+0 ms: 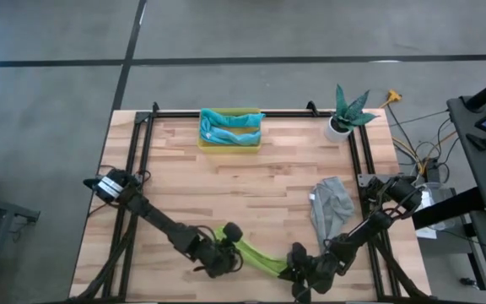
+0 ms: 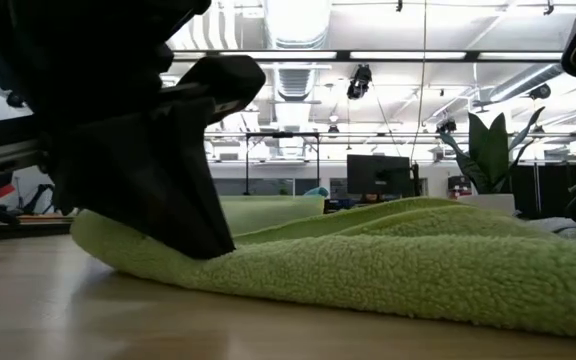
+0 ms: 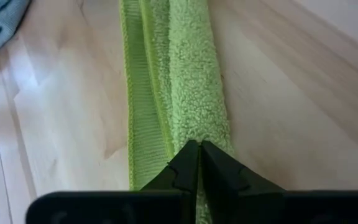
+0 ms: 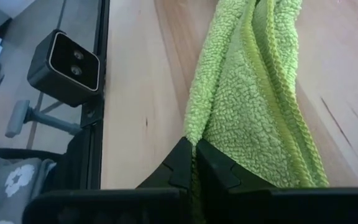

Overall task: Roll microfiber towels into tight, uniform cylinder then place into a basket
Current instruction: Roll the green towel

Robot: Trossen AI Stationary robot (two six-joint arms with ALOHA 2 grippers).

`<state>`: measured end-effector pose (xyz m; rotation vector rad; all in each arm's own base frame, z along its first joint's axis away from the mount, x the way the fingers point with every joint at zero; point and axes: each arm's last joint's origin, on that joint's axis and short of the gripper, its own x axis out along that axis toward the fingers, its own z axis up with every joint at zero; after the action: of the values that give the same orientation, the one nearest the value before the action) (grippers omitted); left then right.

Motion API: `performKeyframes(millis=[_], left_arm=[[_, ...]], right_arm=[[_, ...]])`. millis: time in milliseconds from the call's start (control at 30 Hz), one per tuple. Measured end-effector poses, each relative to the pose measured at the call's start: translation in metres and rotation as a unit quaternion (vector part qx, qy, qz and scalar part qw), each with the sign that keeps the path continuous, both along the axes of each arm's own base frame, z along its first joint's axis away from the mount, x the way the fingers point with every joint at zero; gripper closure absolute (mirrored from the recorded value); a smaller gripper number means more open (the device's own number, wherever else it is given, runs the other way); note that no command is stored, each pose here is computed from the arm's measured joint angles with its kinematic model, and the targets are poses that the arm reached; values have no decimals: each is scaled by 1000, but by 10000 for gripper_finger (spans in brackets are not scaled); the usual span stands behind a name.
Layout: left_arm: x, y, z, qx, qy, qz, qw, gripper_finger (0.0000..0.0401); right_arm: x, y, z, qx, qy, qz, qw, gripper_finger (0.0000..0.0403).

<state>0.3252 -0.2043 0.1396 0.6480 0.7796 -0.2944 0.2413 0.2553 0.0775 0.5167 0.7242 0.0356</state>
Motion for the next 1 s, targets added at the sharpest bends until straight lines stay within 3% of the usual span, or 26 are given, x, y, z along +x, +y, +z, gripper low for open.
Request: performKeyframes(millis=[433, 767, 1000], left_arm=[[5, 11, -3, -13, 4, 23, 1000, 396], [14, 19, -13, -45, 17, 28, 998, 396], [16, 18, -15, -57, 10, 35, 998, 396]], right_arm=[[0, 0, 2, -27, -13, 20, 999, 387], [-1, -2, 14, -61, -35, 32, 997, 289], [-4, -2, 48, -66, -69, 60, 994, 248]])
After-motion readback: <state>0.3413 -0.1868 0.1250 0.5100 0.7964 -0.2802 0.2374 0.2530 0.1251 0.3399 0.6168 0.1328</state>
